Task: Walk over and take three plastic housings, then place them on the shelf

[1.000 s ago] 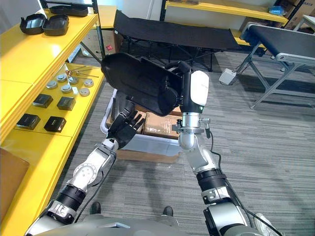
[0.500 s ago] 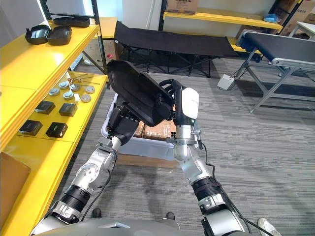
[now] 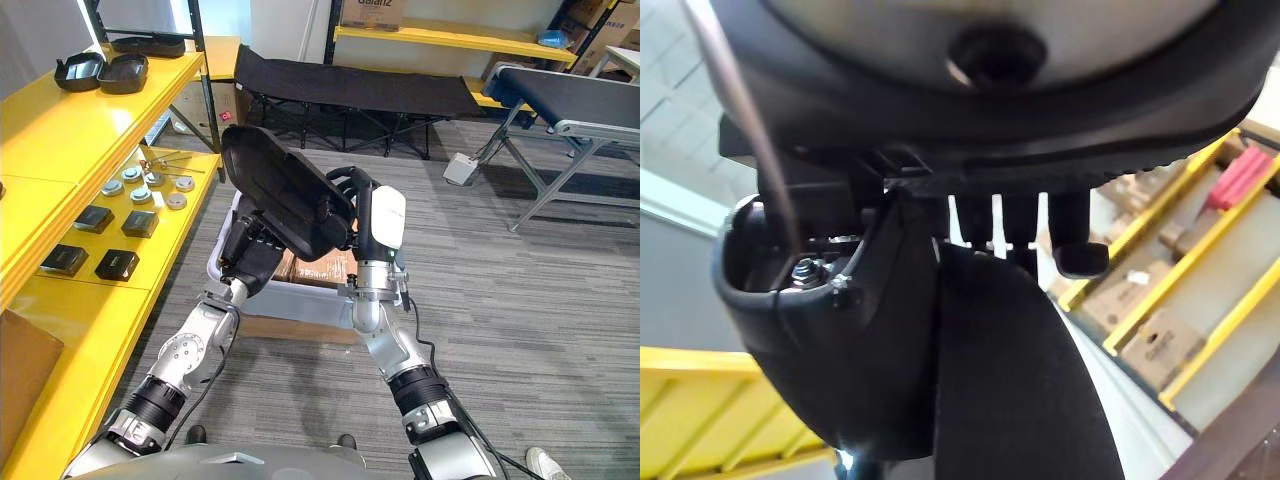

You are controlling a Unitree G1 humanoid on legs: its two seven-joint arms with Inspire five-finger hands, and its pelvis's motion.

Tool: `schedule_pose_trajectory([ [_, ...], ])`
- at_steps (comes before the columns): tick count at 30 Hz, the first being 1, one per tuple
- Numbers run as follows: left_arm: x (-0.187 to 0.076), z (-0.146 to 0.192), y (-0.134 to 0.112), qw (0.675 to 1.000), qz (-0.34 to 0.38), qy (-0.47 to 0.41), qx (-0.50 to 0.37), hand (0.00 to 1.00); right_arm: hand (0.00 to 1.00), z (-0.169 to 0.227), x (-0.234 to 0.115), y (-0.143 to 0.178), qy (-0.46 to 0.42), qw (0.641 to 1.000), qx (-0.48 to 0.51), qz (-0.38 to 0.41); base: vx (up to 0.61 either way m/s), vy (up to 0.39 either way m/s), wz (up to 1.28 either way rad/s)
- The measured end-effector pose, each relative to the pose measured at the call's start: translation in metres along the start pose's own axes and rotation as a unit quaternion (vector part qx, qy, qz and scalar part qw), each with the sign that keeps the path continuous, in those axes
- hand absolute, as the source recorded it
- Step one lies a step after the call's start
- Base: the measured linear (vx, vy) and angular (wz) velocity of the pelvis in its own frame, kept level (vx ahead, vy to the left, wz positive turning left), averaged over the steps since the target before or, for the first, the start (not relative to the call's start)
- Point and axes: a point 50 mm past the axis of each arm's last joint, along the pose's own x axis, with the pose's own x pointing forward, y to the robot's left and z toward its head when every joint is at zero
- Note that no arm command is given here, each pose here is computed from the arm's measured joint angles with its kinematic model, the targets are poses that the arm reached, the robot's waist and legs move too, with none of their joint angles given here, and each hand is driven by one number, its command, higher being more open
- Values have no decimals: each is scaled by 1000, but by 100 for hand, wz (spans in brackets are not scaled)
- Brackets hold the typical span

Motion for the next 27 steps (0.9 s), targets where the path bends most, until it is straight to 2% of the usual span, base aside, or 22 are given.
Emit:
schedule_pose_trajectory([
  [2, 0, 1, -2, 996, 12, -5, 83, 100, 0, 0, 0, -1, -1, 1000, -3, -9, 0, 0, 0],
  [7, 0, 1, 0, 985, 24, 8, 169, 100, 0, 6, 7, -8, -18, 1000, 0, -23, 0, 0, -1],
  [11, -1, 4, 16, 979, 63, 31, 191, 100, 0, 15, 26, -29, -63, 996, -17, -62, -7, 4, -5],
  [14, -6, -1, 39, 968, 112, 73, 213, 100, 0, 36, 40, -40, -117, 989, 9, -94, 0, 5, -10],
  [19, -13, -14, 58, 948, 152, 125, 249, 100, 0, 63, 51, -52, -191, 973, 43, -122, 4, 1, -3],
  [23, -16, -9, 68, 930, 176, 125, 296, 100, 0, 63, 53, -52, -191, 973, 41, -121, 0, 0, 0],
  [27, -21, -2, 78, 926, 198, 114, 301, 100, 0, 61, 54, -55, -186, 975, 35, -120, -1, 6, -3],
])
